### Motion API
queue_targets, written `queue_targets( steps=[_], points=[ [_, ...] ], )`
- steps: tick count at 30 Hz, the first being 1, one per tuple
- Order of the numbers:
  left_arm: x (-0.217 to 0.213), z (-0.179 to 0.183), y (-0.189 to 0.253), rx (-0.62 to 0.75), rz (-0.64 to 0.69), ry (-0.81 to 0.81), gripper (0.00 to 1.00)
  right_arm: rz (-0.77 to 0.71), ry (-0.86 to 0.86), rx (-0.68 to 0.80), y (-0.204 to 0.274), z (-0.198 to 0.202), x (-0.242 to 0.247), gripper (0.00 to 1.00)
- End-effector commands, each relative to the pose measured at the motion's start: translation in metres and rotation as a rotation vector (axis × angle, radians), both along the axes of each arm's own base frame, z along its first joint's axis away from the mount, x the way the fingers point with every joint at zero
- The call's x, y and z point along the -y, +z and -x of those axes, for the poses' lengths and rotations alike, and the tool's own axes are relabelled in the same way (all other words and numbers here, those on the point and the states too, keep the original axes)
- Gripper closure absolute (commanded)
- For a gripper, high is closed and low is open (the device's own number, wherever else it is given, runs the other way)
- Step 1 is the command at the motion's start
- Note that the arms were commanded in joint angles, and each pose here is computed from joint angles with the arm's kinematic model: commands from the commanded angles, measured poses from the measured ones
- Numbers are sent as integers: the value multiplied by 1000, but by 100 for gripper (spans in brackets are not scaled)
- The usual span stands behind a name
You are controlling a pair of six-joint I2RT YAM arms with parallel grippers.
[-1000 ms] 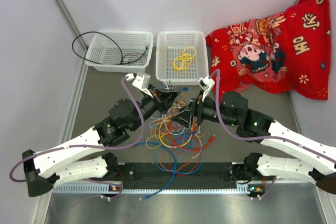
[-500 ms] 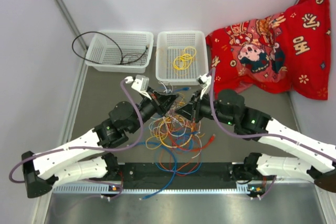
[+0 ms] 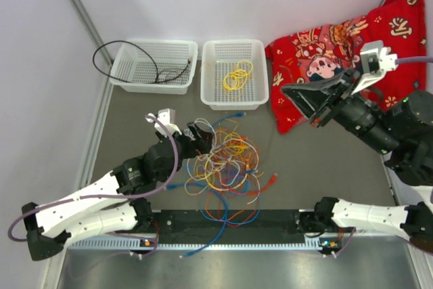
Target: Untangle the cables
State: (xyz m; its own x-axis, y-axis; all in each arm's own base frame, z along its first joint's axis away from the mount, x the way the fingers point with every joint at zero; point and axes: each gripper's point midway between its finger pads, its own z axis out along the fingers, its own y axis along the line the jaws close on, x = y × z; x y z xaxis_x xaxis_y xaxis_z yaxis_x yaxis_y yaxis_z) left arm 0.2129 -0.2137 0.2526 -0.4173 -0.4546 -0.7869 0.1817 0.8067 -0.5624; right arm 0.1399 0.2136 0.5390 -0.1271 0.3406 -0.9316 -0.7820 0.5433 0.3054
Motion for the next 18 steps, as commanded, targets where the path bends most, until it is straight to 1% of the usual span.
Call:
queue_targets(
  steps=[1,4,6,7,8,9,10,11,12,13,16,18],
  points=[
    [-29,-1,-12,-41,-20,132,1,129,-52,3,-18,-13,-4,100],
    [-43,-6,-3,-10,-34,191,1,113,-66,18,-11,-14,-1,100],
    [-44,-9,10,31,-8,203,1,102,-80,26,-5,-16,2,100],
    [-43,-9,16,71,-33,176,1,102,-80,26,-4,-16,1,100],
    [-41,-9,20,104,-26,149,1,98,-80,28,-1,-15,2,100],
    [-24,-8,44,175,73,83,1,102,-82,19,-3,-17,-1,100],
    [-21,-7,51,235,52,42,1,105,-81,14,-5,-18,-2,100],
    [-15,-4,58,283,91,5,1,116,-80,3,-9,-19,-4,100],
    [-5,1,81,354,175,-51,1,119,-79,-10,-12,-20,-6,100],
    [-1,4,92,406,184,-86,1,123,-82,-21,-15,-21,-8,100],
    [20,14,115,496,220,-200,1,136,-82,-61,-32,-25,-15,100],
    [37,14,123,510,199,-254,1,138,-83,-82,-39,-27,-19,100]
  ],
)
